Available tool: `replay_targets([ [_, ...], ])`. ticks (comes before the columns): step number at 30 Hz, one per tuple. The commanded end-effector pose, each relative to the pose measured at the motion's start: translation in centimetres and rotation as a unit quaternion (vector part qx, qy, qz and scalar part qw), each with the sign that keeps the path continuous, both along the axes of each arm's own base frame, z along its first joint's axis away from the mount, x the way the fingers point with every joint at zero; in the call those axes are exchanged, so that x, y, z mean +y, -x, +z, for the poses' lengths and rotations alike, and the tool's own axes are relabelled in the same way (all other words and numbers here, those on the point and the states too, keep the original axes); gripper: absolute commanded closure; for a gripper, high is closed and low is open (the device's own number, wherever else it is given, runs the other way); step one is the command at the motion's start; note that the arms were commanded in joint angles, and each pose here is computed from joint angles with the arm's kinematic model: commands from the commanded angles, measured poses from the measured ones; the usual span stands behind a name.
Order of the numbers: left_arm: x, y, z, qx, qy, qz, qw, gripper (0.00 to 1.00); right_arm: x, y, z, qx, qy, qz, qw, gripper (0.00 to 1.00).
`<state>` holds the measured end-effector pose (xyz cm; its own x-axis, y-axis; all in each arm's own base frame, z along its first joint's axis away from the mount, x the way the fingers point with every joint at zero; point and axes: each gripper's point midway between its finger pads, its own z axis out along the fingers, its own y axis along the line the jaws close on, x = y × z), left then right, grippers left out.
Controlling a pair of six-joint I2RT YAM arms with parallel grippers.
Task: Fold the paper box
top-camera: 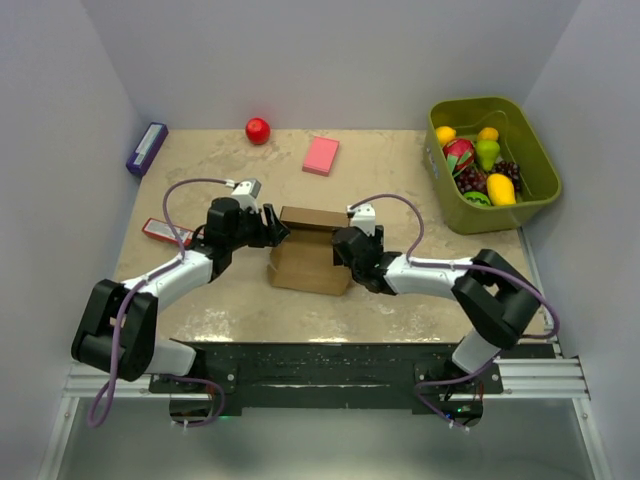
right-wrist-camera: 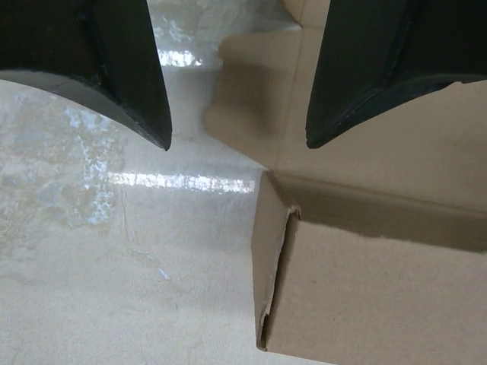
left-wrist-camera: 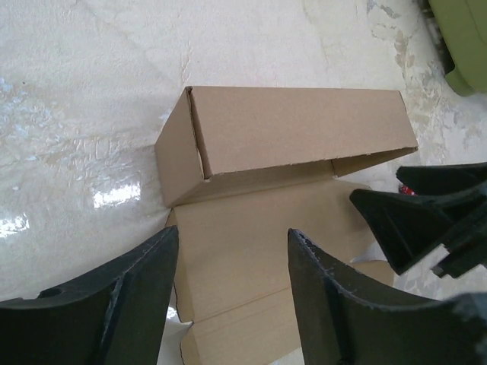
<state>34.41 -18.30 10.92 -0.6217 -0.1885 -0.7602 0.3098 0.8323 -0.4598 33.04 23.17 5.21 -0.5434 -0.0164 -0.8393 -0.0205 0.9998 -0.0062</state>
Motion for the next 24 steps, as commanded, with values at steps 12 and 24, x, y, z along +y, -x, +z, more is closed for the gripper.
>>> replay_targets([
  [12,-0.8,-2.8,4.2,-0.049,0.0,-0.006,0.999,0.28,-0.3,0.2,5.0,-0.01,-0.039,0.051,0.998,0.26],
  [24,0.6,0.3,6.7,-0.018,0.103,-0.023,0.994,0.16,2.8,-2.2,11.6,-0.113,0.107,0.211,0.965,0.21],
])
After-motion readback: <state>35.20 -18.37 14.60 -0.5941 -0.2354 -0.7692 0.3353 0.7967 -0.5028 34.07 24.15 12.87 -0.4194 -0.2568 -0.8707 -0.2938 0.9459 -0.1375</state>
